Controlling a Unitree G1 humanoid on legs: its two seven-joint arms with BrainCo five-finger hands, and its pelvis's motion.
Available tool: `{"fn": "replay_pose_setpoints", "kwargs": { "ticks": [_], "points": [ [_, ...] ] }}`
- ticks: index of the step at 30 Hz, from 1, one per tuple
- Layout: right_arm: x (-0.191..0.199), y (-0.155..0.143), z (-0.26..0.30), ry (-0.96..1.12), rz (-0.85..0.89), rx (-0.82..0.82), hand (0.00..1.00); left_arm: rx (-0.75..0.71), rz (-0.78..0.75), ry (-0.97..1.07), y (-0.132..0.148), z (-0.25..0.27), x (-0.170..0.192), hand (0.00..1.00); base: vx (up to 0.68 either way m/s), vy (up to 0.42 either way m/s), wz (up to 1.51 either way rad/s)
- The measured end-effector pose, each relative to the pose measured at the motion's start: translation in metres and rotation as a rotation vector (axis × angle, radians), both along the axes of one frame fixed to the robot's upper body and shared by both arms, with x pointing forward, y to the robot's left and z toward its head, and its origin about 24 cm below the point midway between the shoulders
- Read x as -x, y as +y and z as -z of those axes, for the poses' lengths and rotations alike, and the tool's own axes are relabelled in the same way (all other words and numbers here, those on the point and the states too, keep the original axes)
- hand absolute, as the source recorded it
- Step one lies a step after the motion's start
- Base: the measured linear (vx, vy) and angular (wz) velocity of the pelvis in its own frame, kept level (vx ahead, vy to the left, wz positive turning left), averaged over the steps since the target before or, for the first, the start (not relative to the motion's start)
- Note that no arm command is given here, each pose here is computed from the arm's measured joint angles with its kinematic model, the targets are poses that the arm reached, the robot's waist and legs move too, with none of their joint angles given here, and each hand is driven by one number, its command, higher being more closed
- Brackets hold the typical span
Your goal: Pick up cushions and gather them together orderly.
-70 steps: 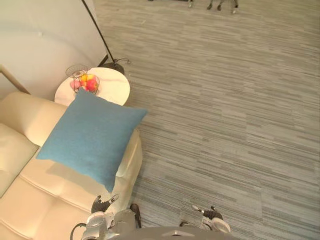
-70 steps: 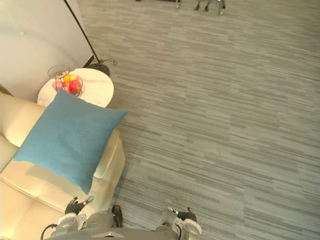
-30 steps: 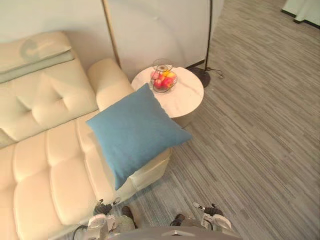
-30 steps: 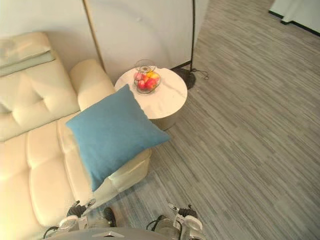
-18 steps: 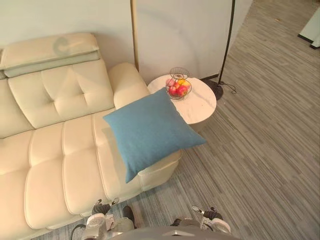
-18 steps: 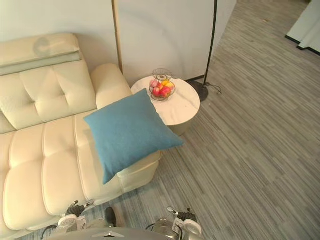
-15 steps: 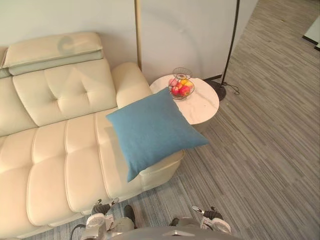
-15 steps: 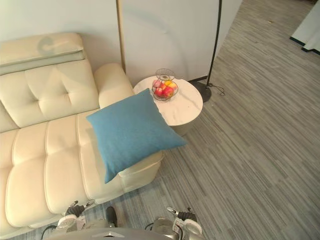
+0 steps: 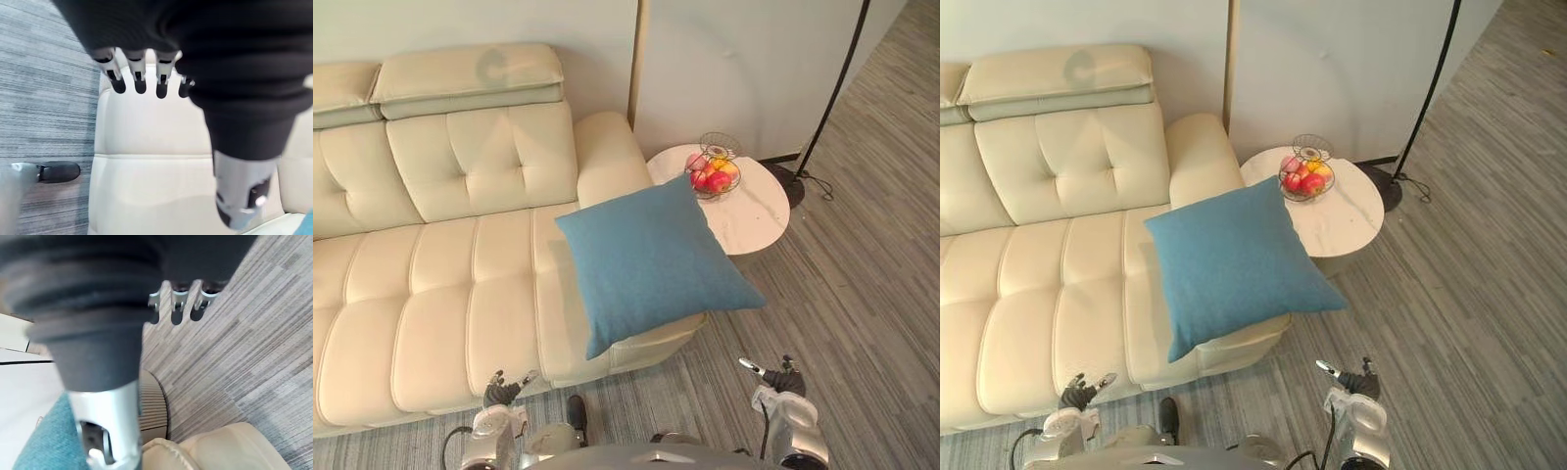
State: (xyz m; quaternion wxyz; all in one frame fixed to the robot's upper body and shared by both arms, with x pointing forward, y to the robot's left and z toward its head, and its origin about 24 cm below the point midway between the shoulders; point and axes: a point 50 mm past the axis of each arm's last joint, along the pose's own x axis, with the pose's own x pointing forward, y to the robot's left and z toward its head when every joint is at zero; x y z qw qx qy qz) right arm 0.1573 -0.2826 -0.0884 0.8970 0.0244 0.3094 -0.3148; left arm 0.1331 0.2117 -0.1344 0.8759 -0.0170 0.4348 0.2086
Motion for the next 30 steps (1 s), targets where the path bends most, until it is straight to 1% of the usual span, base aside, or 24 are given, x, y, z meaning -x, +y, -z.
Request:
{"fn": "replay_pose_setpoints", "kwargs": {
  "ticks": [4, 5, 21, 24, 27, 30],
  "points": [
    [0.003, 0.004, 0.007, 0.038, -0.027, -0.013, 0.00, 0.005, 0.005, 0.004, -0.002, 0.001, 0.001, 0.00, 0.02, -0.006, 0.00],
    [0.019, 0.022, 0.030, 0.142, -0.006, -0.100, 0.00, 0.031, 0.015, 0.049, -0.007, 0.007, 0.014, 0.00, 0.00, 0.000, 0.00],
    [0.020, 0.022, 0.031, 0.150, -0.005, -0.105, 0.00, 0.041, 0.013, 0.069, -0.010, 0.010, 0.018, 0.00, 0.00, 0.000, 0.00],
    [0.025, 0.030, 0.041, 0.203, -0.002, -0.146, 0.00, 0.051, 0.012, 0.114, -0.012, 0.016, 0.023, 0.00, 0.00, 0.000, 0.00],
    [0.037, 0.047, 0.056, 0.283, 0.014, -0.229, 0.00, 0.064, -0.005, 0.157, -0.011, 0.021, 0.030, 0.00, 0.00, 0.000, 0.00],
    [0.037, 0.056, 0.061, 0.317, 0.018, -0.269, 0.00, 0.069, -0.025, 0.166, -0.008, 0.022, 0.029, 0.00, 0.00, 0.000, -0.03]
  ]
}}
